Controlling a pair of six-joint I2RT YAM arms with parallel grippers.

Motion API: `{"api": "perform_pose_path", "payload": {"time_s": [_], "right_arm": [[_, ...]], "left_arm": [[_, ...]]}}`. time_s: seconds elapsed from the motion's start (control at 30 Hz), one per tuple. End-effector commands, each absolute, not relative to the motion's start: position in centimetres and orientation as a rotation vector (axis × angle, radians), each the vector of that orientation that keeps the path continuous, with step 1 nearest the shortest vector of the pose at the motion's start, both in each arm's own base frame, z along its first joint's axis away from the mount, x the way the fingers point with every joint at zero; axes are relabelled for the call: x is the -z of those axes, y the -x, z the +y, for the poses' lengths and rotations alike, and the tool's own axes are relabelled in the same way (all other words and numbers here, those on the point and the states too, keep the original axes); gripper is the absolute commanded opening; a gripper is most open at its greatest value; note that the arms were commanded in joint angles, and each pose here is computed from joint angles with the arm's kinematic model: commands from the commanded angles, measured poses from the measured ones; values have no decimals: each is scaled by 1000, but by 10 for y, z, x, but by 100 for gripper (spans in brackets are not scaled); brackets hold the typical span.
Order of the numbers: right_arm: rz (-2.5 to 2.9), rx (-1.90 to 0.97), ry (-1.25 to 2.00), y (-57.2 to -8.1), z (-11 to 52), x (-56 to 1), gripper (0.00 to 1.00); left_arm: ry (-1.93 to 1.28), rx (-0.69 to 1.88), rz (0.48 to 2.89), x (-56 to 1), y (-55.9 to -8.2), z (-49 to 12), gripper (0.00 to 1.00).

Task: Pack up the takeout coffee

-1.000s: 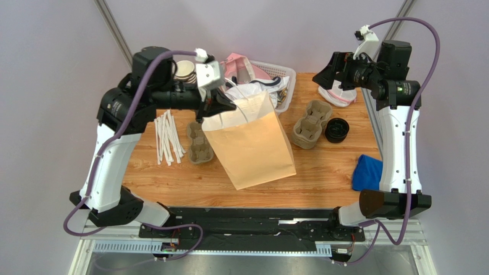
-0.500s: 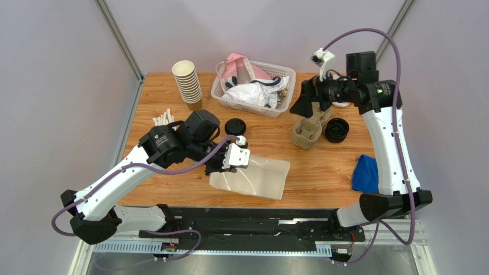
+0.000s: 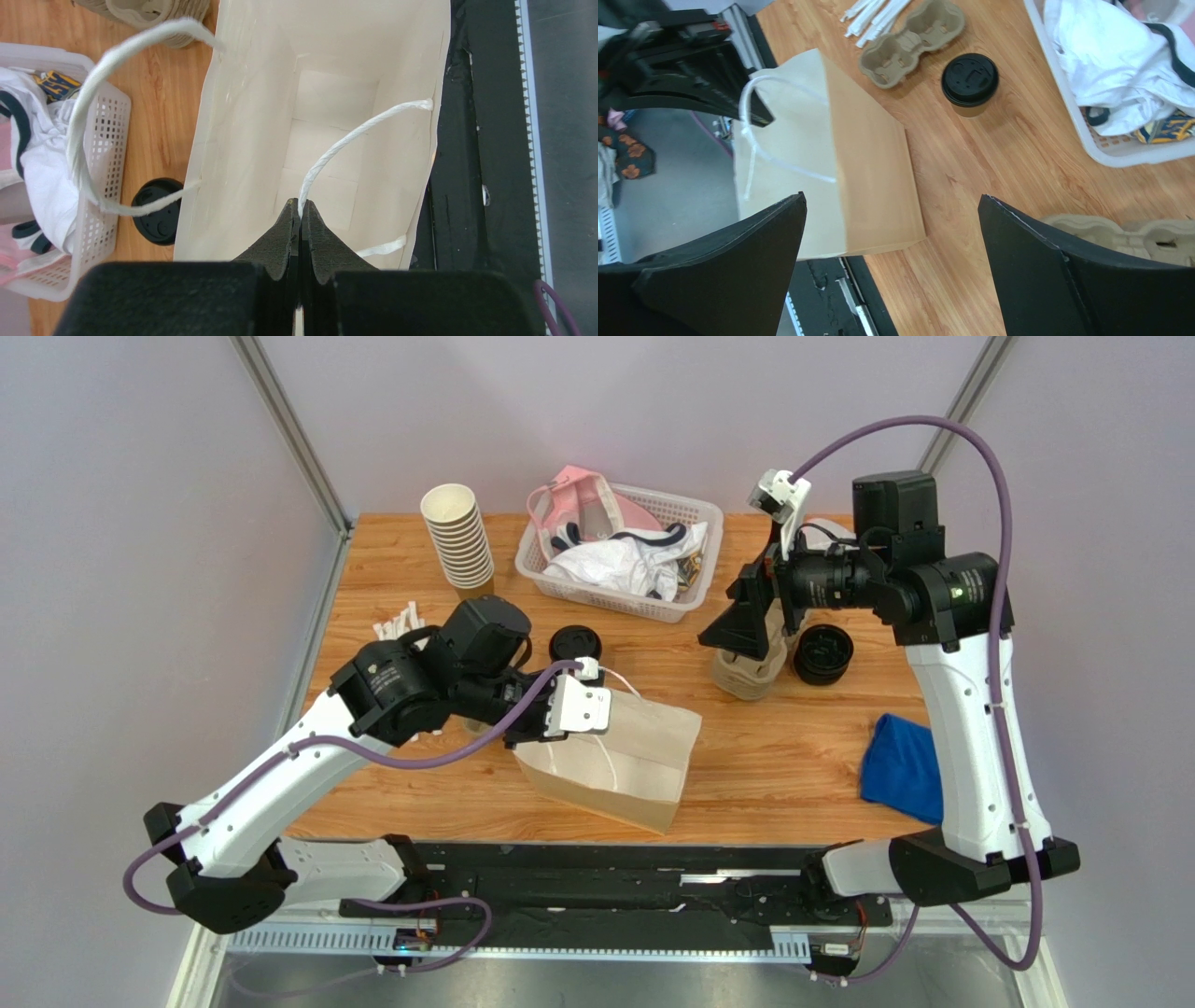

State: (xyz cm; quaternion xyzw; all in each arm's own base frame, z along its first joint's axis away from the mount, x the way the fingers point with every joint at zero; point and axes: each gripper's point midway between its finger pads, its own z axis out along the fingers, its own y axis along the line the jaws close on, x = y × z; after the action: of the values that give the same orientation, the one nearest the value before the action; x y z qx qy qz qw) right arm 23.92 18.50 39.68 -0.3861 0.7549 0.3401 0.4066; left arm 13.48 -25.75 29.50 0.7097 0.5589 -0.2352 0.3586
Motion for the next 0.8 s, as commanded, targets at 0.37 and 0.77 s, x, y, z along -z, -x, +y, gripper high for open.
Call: {"api": "perform_pose_path", "payload": {"time_s": [0.37, 0.77], "right_arm": [[1844, -1032, 1109, -207, 242, -398, 92], [1861, -929, 1212, -219, 290, -376, 77]], "left_arm": [[-1827, 579, 1334, -319, -145, -271, 0], [-1847, 597, 1296, -320, -137, -266, 0]]}}
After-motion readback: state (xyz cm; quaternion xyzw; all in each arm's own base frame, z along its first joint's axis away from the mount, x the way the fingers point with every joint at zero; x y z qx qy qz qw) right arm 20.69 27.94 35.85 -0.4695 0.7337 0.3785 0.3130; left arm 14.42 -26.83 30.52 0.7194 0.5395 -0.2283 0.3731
